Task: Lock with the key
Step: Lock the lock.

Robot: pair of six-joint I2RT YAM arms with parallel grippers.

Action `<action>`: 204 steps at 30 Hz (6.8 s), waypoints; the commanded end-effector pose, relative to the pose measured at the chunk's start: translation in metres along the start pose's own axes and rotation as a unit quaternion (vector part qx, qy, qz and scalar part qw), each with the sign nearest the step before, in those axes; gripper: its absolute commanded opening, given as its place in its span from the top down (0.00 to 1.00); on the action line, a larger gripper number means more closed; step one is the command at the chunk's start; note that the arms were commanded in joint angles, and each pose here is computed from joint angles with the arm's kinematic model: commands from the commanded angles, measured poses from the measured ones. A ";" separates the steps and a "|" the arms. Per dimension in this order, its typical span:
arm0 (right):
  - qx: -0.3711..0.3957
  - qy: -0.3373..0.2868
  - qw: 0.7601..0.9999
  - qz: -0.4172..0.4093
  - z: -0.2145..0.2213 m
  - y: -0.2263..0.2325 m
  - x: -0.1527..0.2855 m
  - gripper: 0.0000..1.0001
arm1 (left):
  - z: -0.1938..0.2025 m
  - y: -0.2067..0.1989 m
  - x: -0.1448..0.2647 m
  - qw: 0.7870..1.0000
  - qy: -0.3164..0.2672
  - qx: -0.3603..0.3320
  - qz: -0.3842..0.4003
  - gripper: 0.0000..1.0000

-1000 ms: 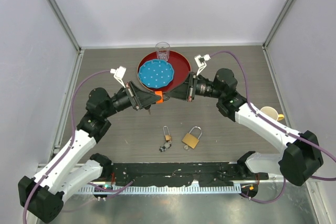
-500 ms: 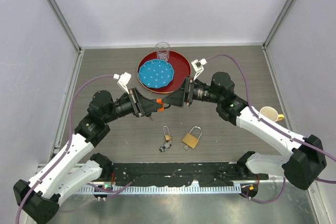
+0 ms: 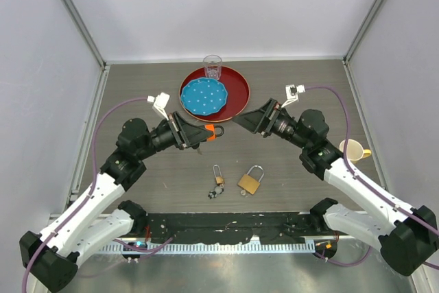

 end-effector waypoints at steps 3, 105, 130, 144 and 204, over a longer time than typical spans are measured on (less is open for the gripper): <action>-0.075 -0.064 0.994 -0.039 -0.013 0.007 0.002 0.01 | -0.023 -0.012 -0.005 0.996 -0.080 0.004 0.044 1.00; 0.082 0.234 0.959 -0.139 0.018 0.051 -0.045 0.98 | 0.003 -0.029 -0.018 0.977 0.149 -0.090 0.122 1.00; -0.004 0.044 0.989 -0.142 -0.036 0.037 -0.024 0.07 | -0.029 -0.046 -0.015 0.988 -0.021 -0.061 0.143 1.00; 0.006 0.097 0.981 -0.166 -0.018 0.066 -0.065 0.48 | -0.025 -0.042 -0.023 0.988 -0.005 -0.048 0.150 1.00; 0.013 0.113 0.978 -0.177 -0.023 0.093 -0.071 0.98 | -0.001 -0.032 -0.004 0.982 0.006 -0.097 0.162 0.36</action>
Point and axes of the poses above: each gripper's point midway between its finger pads, its own x axis back along the fingers, its own y axis along the line the jaws close on, z = x × y, the point moved 4 cm from there along x, back along the fingers, and after that the axes turned 14 degrees about -x, right-handed, at the moved point
